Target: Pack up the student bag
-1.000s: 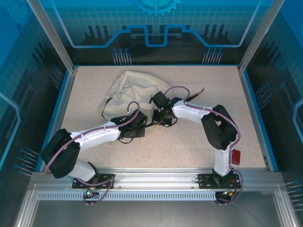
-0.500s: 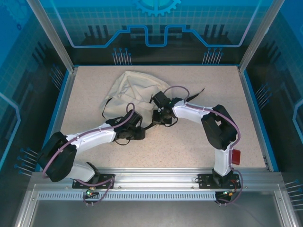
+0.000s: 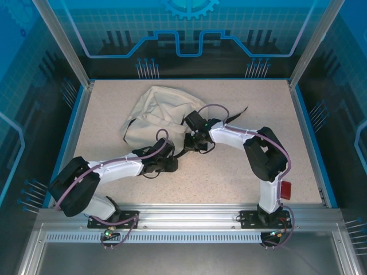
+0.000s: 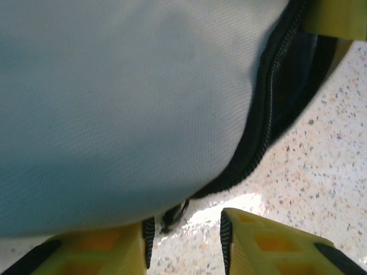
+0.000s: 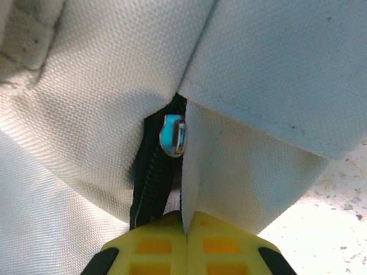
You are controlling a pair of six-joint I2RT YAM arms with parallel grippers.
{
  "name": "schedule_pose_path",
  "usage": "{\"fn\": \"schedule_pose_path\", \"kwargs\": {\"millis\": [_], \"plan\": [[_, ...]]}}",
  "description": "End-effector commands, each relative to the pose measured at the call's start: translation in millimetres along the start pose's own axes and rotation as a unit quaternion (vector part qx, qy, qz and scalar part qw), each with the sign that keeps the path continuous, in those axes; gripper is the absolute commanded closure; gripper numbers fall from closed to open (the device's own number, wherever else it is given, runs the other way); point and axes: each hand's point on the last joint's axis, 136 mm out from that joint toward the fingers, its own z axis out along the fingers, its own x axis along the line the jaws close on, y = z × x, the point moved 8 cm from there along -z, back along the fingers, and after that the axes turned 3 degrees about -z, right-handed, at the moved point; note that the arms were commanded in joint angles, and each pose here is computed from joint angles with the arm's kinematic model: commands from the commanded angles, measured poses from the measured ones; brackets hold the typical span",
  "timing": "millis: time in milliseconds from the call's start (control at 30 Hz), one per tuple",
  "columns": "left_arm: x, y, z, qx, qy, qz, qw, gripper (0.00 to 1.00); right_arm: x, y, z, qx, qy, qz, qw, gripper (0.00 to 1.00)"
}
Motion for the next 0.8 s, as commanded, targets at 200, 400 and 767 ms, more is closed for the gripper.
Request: {"fn": "schedule_pose_path", "kwargs": {"millis": [200,400,767], "plan": [[8,0,0,-0.02,0.033,0.012,0.999,1.0,-13,-1,0,-0.004,-0.043,0.01,0.999,1.0],[35,-13,-13,0.009,0.084,-0.005,0.996,1.0,-48,1,-9,-0.028,-0.146,0.032,0.988,1.0],[46,-15,-14,0.048,0.092,-0.033,0.994,1.0,-70,5,-17,-0.055,-0.226,0.047,0.971,1.0]]}}
